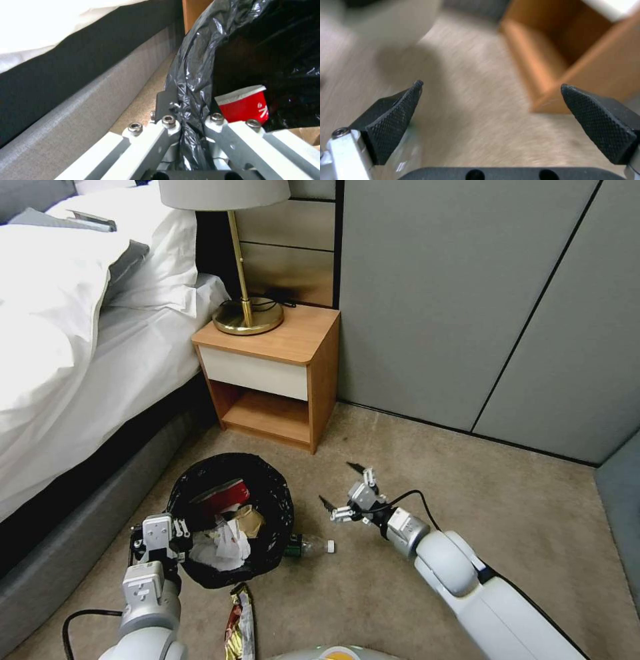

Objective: Pick up the trash bin, then pick up the garbage from the floor and place it into the trash bin.

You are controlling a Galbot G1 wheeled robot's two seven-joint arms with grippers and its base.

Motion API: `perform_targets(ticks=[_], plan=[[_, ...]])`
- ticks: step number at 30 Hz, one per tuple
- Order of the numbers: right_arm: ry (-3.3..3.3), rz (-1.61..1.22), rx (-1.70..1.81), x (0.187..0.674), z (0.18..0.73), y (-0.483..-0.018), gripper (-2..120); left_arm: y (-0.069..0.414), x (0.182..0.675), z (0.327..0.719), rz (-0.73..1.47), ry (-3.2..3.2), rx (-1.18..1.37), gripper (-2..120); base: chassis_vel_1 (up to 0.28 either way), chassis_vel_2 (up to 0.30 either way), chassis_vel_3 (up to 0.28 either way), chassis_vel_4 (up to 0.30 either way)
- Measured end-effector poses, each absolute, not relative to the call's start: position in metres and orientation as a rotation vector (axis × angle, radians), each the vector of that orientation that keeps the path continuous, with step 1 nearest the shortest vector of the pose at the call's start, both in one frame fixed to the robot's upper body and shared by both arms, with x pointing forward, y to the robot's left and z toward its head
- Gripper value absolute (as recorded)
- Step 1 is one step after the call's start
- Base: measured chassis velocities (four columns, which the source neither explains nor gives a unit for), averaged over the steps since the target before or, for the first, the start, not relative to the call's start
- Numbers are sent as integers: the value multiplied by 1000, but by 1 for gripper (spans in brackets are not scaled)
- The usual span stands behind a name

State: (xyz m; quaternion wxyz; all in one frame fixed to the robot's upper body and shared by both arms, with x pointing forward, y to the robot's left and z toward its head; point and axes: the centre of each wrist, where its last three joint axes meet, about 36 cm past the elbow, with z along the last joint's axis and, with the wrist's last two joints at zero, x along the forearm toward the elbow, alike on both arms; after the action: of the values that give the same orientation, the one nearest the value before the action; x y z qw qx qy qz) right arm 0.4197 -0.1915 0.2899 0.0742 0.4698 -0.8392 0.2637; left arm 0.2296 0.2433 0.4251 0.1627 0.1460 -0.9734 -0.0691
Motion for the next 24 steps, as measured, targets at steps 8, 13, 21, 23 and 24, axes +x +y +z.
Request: perform_targets(ticks=[8, 13, 21, 23, 24], plan=[[-2346, 886, 1564, 432, 250, -180, 100, 242, 228, 424, -200, -2771, 415, 0, 0, 0, 0, 0], [-2317, 849, 1622, 430, 237, -162, 100, 241, 228, 422, -204, -2766, 411, 0, 0, 0, 0, 0], [-2259, 830, 1681, 430, 218, -145, 100, 241, 227, 420, -207, -2760, 409, 0, 0, 0, 0, 0], [-2245, 834, 1681, 433, 212, -141, 100, 241, 227, 419, -209, -2756, 409, 0, 0, 0, 0, 0], [-2245, 834, 1681, 433, 212, -141, 100, 241, 227, 419, -209, -2756, 409, 0, 0, 0, 0, 0]])
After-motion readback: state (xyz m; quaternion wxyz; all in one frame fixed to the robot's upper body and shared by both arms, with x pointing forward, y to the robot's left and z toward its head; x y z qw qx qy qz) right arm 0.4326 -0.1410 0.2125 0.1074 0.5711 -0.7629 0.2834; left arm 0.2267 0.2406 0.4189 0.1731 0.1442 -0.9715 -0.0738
